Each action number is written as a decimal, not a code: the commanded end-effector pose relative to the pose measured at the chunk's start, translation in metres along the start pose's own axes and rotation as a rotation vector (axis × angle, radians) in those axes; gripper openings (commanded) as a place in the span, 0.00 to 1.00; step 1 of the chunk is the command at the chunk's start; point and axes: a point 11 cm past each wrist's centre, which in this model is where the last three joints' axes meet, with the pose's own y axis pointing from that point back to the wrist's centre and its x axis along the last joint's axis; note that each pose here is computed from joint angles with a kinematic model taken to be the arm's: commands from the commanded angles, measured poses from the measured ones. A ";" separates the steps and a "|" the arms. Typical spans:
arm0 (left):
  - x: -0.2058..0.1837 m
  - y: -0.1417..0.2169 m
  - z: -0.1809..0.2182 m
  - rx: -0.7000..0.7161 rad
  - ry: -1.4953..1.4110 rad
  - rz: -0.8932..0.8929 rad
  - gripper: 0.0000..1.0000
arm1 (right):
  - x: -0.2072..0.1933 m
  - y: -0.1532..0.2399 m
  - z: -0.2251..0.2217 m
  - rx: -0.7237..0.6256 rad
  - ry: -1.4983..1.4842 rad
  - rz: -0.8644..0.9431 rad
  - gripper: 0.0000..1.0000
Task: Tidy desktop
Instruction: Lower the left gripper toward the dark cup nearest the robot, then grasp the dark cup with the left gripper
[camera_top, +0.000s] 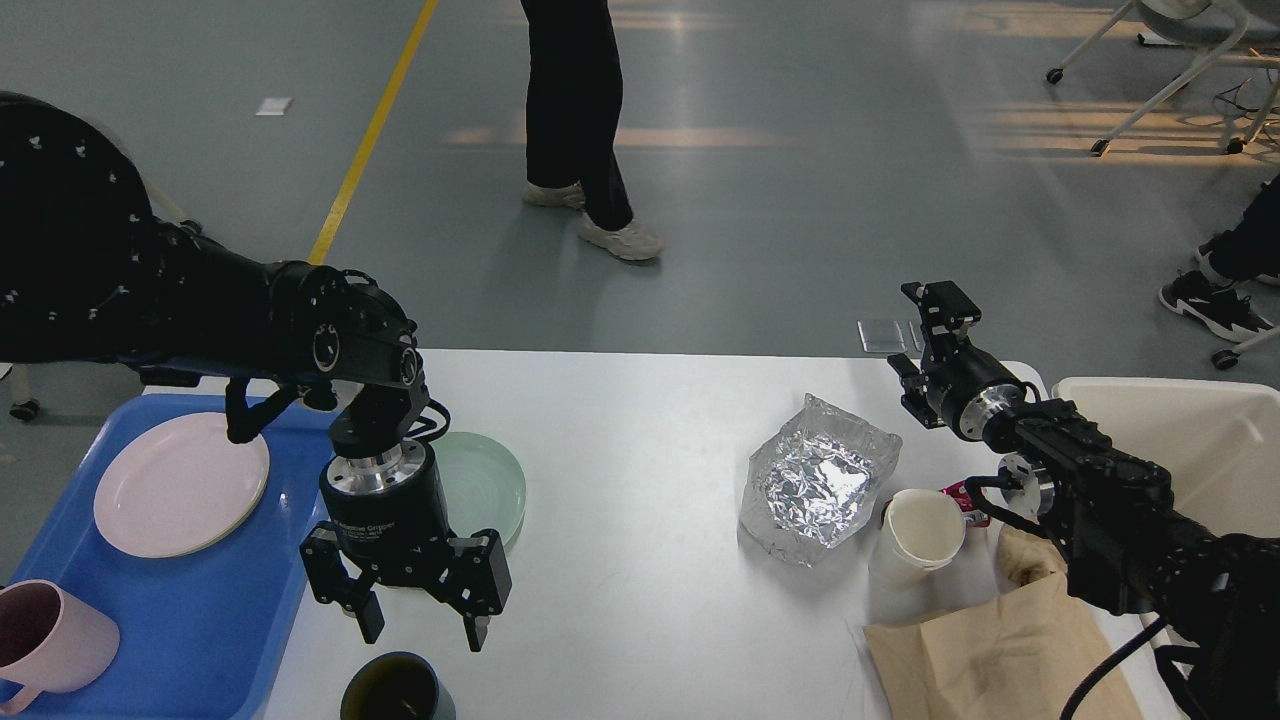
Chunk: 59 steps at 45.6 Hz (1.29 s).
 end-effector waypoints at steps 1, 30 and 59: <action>0.000 -0.022 0.000 0.003 -0.001 -0.025 0.92 | 0.000 0.000 -0.001 0.000 0.000 0.000 1.00; 0.013 -0.050 -0.002 0.050 -0.022 -0.021 0.97 | 0.000 0.000 0.000 -0.001 0.000 0.000 1.00; 0.013 -0.083 -0.003 0.068 -0.032 -0.064 0.96 | 0.000 0.000 0.000 -0.001 0.000 0.000 1.00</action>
